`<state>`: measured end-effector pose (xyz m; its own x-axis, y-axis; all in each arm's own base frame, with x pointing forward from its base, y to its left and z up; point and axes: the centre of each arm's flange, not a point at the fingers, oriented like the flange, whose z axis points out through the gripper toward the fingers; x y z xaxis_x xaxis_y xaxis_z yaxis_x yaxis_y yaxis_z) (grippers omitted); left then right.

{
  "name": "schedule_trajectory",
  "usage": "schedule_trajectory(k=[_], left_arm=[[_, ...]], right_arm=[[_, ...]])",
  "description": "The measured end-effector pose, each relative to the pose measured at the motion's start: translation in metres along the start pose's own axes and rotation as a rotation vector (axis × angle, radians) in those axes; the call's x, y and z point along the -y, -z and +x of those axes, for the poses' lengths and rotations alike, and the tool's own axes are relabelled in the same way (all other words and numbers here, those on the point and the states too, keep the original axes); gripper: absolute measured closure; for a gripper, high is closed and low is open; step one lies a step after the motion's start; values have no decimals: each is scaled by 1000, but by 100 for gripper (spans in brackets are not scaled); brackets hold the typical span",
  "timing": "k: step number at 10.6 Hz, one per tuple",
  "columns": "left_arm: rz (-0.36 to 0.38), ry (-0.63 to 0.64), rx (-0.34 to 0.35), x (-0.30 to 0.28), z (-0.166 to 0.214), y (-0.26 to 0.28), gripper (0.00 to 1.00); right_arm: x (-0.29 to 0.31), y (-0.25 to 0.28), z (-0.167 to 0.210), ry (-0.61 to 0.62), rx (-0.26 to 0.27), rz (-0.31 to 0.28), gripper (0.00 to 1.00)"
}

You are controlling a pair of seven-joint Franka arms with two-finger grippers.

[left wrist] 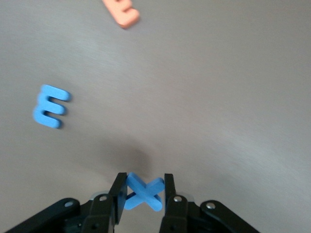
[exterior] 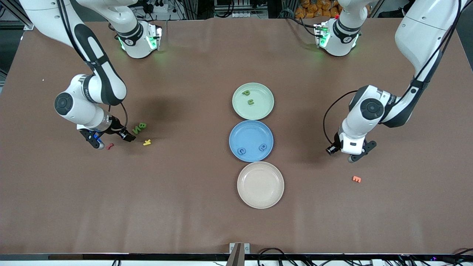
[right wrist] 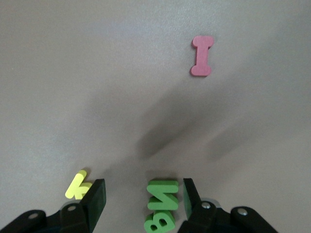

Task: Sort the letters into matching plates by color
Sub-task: 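Place the blue x on the blue plate while the right gripper grasps green letters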

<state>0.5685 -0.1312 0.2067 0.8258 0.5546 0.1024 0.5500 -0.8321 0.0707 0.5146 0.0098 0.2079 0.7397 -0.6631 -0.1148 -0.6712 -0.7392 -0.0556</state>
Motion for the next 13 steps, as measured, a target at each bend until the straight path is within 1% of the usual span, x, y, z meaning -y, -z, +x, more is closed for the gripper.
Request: schedule_trajectory(k=[2,3,5,8,10,12,13], left_arm=[[-28,-18,-13,-34,-18,9,65],[-45,-21,-18,-54,-30,14,65],[-79,-25,-20,-91,-55,21,65],[-128,-25,-9,-145,-104,29,65],[-160,-7,0,-174,-128,34,65],[-185,0,10,-197,-150,37,65],[-192,2,18,-206,-160,36,65]], right_arm=[[-5,-7,-4,-1,-44,17,28],[-9,-12,-8,0,-51,16,28],[-14,-19,-14,1,-45,7,28],[-17,-24,-20,3,-37,-2,32],[-16,-25,-22,7,-36,-3,33],[-14,-26,-25,15,-34,-6,38],[-13,-27,-27,19,-33,-7,38]])
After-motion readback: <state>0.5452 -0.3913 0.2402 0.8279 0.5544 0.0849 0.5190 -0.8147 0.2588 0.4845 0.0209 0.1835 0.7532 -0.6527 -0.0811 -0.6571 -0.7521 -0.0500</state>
